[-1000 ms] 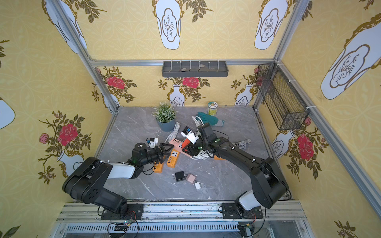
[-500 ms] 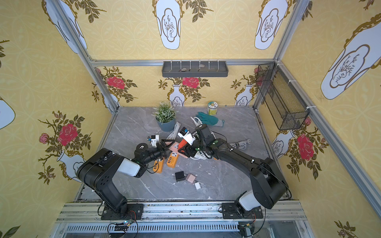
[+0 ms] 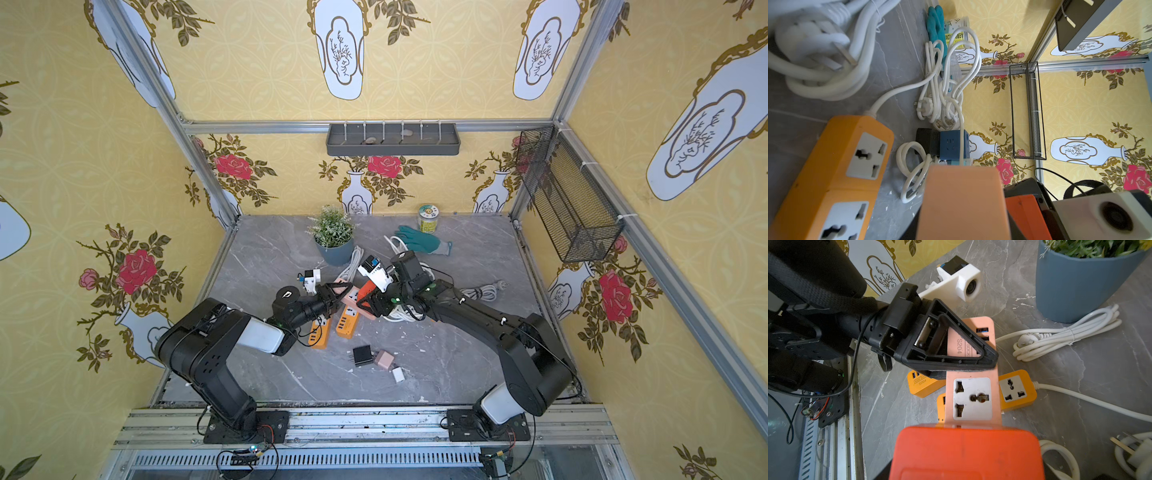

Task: Pull the plug off the socket
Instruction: Remove the plug from the socket.

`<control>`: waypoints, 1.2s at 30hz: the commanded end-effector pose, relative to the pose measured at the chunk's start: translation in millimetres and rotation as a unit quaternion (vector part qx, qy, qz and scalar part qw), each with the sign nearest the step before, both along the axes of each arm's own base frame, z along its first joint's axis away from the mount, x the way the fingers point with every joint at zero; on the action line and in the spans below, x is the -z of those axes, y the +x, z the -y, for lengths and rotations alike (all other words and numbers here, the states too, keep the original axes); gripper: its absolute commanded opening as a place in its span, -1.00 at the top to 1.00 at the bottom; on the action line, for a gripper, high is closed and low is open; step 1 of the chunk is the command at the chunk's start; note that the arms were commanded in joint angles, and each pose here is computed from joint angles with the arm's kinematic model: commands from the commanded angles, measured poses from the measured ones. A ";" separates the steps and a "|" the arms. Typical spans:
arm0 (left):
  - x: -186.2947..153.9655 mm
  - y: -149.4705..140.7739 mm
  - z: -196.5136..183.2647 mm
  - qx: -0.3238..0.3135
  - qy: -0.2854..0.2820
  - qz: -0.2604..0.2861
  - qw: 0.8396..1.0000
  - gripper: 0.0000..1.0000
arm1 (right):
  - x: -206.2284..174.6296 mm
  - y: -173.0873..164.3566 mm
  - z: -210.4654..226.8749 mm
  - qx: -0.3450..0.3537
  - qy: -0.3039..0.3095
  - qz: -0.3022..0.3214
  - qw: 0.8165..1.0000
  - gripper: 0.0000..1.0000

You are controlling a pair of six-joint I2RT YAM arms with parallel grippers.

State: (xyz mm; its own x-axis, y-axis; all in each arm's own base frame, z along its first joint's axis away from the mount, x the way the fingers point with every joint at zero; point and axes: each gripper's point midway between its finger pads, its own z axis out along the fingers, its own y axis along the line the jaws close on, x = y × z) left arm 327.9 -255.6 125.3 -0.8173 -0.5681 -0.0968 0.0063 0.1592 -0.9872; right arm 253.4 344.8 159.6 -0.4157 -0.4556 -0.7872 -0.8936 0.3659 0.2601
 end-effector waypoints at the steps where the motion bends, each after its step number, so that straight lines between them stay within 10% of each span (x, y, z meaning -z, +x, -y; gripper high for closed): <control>1: -1.8 -3.3 -0.3 0.013 0.042 0.042 0.998 0.82 | -10.0 17.5 2.6 0.065 0.005 -0.004 0.998 -0.57; 3: 0.3 -4.3 -1.5 0.017 0.069 0.045 0.996 0.86 | -17.6 17.8 8.0 0.081 0.004 -0.012 0.997 -0.98; 15: -13.1 -7.4 0.5 0.077 0.203 0.094 0.972 0.97 | -64.7 2.4 51.5 0.083 0.100 -0.184 0.974 -0.96; 26: -31.7 -6.7 11.2 0.106 0.196 0.110 0.969 0.99 | 10.3 -23.0 32.2 0.069 -0.103 -0.023 0.992 -0.96; 36: -34.6 -13.6 12.1 0.121 0.196 0.118 0.966 0.98 | 4.7 -3.4 40.4 0.093 -0.117 -0.003 0.989 -0.97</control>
